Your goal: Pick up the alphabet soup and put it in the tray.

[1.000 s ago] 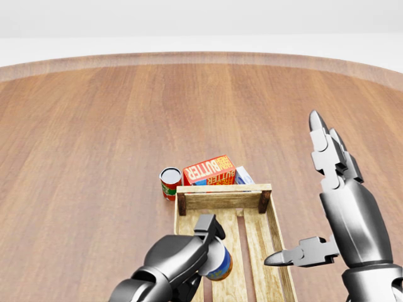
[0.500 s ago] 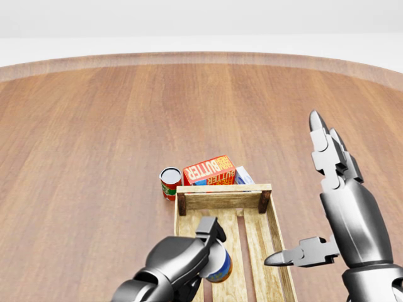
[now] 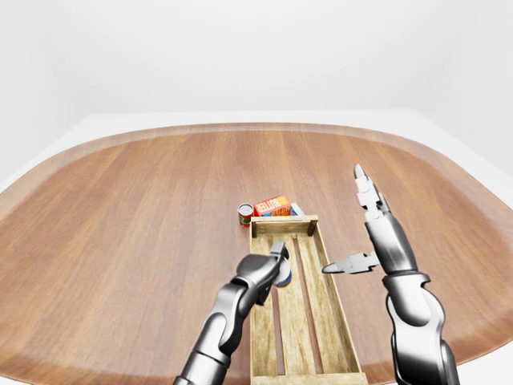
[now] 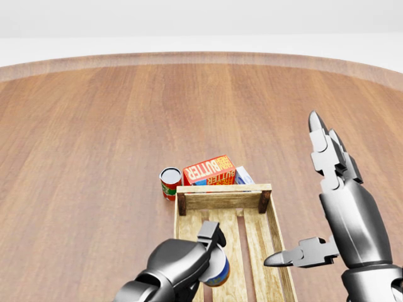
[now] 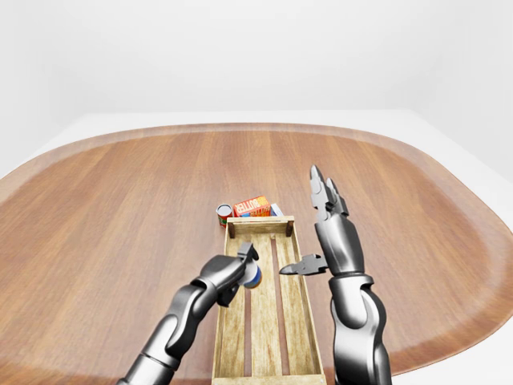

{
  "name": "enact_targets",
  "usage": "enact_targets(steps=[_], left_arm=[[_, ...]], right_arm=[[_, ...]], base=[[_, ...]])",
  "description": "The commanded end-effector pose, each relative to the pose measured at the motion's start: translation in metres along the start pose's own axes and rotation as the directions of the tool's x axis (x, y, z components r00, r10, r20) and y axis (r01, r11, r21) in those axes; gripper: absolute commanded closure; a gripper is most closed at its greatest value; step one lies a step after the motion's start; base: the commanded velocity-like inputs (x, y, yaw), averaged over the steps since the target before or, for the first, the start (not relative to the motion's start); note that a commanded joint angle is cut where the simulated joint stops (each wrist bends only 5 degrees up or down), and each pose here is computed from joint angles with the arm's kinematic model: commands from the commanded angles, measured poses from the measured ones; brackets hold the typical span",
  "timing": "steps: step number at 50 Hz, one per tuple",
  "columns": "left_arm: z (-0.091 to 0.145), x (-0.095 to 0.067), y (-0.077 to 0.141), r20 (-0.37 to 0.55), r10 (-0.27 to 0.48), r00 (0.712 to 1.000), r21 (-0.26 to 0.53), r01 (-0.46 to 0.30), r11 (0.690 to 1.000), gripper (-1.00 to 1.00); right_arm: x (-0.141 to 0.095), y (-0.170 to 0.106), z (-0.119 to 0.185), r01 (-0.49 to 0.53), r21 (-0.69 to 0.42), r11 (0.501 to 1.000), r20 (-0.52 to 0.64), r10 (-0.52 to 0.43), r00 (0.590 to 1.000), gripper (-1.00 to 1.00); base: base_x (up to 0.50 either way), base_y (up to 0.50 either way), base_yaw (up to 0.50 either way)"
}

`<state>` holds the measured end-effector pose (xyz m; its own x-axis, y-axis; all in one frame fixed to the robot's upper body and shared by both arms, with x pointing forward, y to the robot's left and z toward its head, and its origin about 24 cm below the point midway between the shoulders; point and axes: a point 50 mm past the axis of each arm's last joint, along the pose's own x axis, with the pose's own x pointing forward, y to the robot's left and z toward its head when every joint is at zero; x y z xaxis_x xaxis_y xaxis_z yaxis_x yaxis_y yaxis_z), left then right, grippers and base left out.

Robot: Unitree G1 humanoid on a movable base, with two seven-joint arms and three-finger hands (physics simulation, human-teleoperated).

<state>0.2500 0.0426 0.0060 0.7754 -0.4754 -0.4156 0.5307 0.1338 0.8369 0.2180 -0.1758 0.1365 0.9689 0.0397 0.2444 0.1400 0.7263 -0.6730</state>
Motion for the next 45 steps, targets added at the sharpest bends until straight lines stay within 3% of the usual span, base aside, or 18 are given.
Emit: enact_targets(steps=[1,10,38,39,43,45], left_arm=[[0.0024,0.0001,0.0052,0.021,0.013,1.000,0.018,-0.013,1.000,1.00],[0.0023,0.0002,0.0057,0.018,0.007,1.000,0.055,-0.008,0.998,1.00],[0.0031,0.0003,0.0062,0.019,-0.002,1.000,0.053,0.001,0.999,0.98],[0.0031,0.0003,0.0066,0.019,0.001,1.000,0.053,-0.002,0.999,0.87],[0.0030,0.0004,0.0064,0.019,-0.002,1.000,0.053,0.001,0.999,0.83],[0.0033,0.0004,0.0063,0.021,0.002,1.000,0.055,-0.003,0.999,-0.22]], right_arm=[[0.0000,0.0001,-0.0002,0.000,0.000,1.000,-0.001,0.000,1.000,-1.00],[0.0004,0.0008,-0.0004,-0.002,0.001,1.000,-0.001,0.002,1.000,-1.00],[0.0004,0.0008,-0.0007,-0.002,0.002,1.000,-0.002,0.002,1.000,-1.00],[0.0004,0.0008,-0.0008,-0.002,0.002,1.000,-0.003,0.002,1.000,-1.00],[0.0003,0.0007,-0.0008,-0.001,0.001,1.000,-0.003,0.001,1.000,-1.00],[0.0003,0.0007,-0.0009,-0.002,0.001,1.000,-0.003,0.002,1.000,-1.00]], base=[[0.00,0.00,0.00],[0.00,0.00,0.00],[0.00,0.00,0.00],[0.00,0.00,0.00],[0.00,0.00,0.00],[0.00,0.00,0.00]])
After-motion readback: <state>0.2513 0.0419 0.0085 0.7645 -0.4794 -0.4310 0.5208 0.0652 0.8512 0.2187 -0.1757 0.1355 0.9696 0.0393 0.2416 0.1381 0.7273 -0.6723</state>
